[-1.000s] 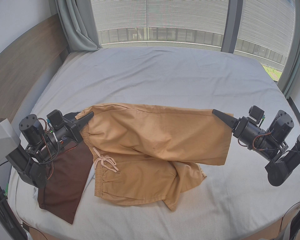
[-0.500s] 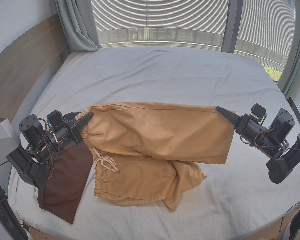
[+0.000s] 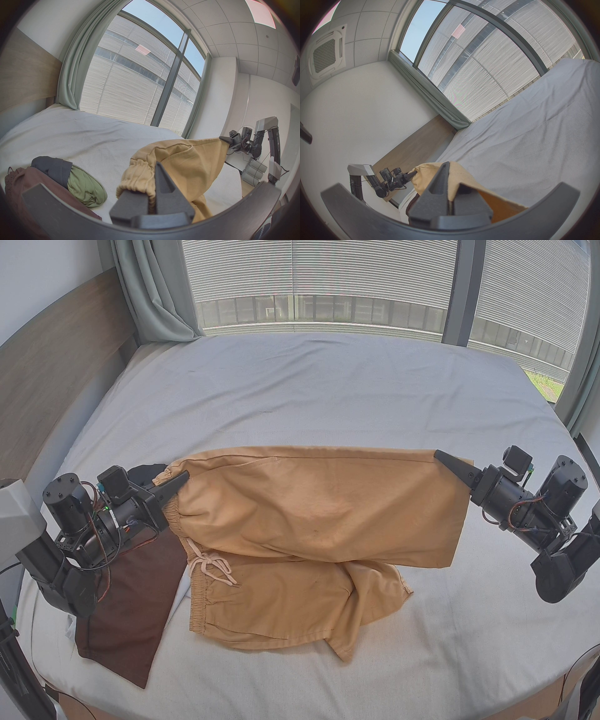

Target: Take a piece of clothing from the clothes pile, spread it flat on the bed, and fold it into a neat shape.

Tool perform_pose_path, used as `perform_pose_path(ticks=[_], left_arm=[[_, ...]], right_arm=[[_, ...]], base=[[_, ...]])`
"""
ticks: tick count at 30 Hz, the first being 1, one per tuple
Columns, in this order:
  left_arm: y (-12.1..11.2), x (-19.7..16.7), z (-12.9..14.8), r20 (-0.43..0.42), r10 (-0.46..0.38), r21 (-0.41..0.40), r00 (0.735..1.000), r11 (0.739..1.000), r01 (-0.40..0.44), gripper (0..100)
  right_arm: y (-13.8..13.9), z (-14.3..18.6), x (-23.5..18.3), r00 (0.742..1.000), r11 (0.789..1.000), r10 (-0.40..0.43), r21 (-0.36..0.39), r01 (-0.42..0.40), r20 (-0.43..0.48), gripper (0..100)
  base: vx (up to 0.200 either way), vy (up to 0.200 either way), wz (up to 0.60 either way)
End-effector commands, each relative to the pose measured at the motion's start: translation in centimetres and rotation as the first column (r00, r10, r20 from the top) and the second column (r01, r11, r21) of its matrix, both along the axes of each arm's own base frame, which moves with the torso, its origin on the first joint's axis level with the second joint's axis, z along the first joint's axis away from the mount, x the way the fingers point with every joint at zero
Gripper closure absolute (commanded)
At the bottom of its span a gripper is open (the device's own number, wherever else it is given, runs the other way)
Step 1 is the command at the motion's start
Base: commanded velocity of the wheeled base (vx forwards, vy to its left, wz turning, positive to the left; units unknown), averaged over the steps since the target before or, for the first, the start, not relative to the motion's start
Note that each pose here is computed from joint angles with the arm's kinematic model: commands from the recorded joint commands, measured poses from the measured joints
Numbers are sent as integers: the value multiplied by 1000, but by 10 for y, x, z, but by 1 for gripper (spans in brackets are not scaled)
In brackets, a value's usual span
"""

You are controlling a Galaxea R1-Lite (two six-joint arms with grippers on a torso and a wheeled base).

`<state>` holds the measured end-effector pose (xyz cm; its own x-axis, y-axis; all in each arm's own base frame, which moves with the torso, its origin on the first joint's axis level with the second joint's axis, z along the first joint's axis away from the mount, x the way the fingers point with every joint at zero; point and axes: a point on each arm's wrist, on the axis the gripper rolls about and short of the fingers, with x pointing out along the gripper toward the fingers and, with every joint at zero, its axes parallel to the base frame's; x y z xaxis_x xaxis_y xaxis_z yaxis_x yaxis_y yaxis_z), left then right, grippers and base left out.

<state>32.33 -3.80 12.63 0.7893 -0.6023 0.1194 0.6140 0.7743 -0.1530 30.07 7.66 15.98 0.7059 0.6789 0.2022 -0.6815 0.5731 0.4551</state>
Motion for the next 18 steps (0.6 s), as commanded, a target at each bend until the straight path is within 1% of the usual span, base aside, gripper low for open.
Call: perform_pose_path(ticks=[1, 18], left_arm=[[0, 2, -3, -7, 0, 0, 1000, 1000, 0, 100], [3, 4, -4, -9, 9, 1, 1000, 1000, -9, 100]], right_arm=[[-4, -5, 5, 1000, 1000, -20, -14, 20, -5, 100], [-9, -8, 10, 999, 999, -38, -20, 38, -5, 100]], base=[[0, 0, 0], [0, 0, 0]])
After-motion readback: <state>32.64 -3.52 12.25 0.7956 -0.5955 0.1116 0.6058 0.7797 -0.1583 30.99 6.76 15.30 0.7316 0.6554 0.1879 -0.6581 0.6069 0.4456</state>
